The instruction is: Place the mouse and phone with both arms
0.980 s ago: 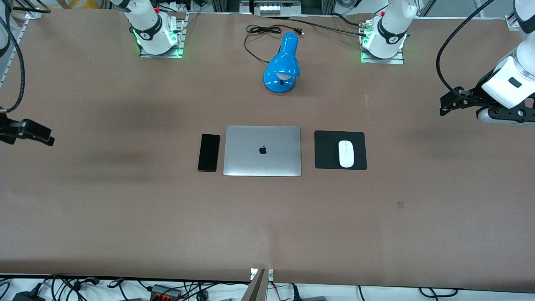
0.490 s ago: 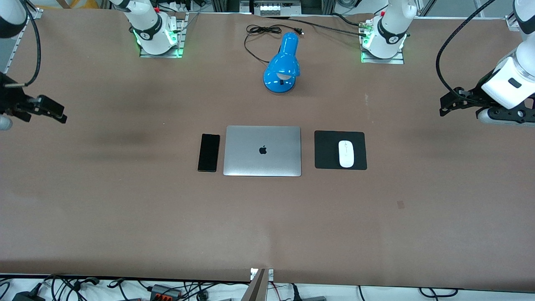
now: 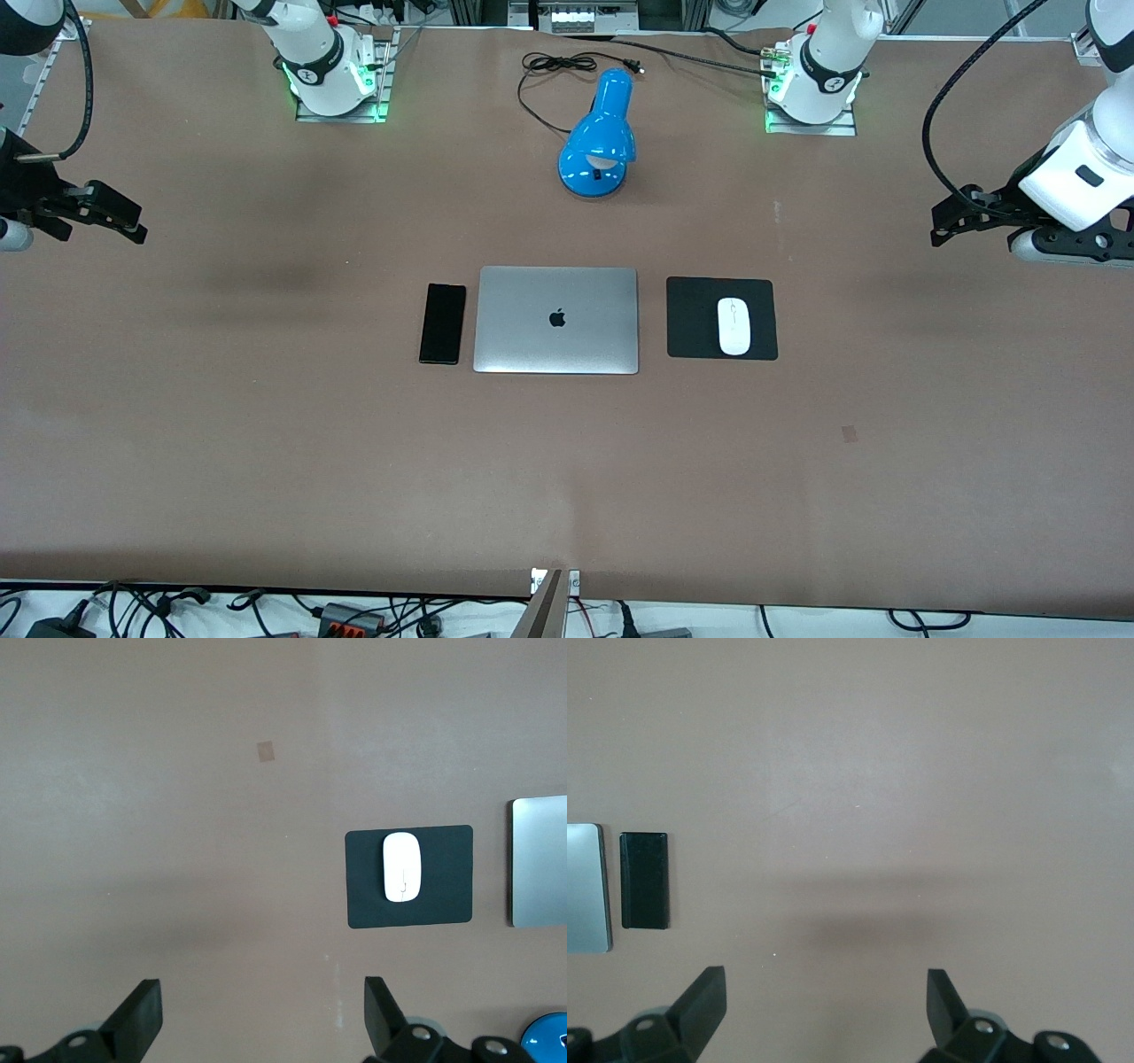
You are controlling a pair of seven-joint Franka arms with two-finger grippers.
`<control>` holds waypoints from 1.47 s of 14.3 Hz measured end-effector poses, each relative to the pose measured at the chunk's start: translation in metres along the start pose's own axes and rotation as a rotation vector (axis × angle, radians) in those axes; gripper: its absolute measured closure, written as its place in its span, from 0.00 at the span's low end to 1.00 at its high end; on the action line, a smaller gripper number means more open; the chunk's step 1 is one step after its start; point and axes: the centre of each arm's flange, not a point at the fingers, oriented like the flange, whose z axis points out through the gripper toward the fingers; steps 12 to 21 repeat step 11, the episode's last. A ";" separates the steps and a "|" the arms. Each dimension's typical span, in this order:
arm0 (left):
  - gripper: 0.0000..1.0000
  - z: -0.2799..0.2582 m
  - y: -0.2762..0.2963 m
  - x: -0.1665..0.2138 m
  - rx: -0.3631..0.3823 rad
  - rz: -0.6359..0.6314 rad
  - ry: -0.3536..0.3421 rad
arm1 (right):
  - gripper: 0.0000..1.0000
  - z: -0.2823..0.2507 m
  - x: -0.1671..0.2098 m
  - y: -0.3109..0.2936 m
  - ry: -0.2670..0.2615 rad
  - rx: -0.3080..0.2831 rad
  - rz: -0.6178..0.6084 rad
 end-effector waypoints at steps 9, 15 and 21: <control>0.00 0.003 -0.003 -0.003 -0.001 -0.006 -0.031 | 0.00 -0.004 -0.003 -0.006 -0.005 0.001 -0.011; 0.00 0.003 -0.004 -0.003 -0.001 -0.006 -0.032 | 0.00 -0.006 -0.004 -0.006 -0.007 0.001 -0.011; 0.00 0.003 -0.004 -0.003 -0.001 -0.006 -0.032 | 0.00 -0.006 -0.004 -0.006 -0.007 0.001 -0.011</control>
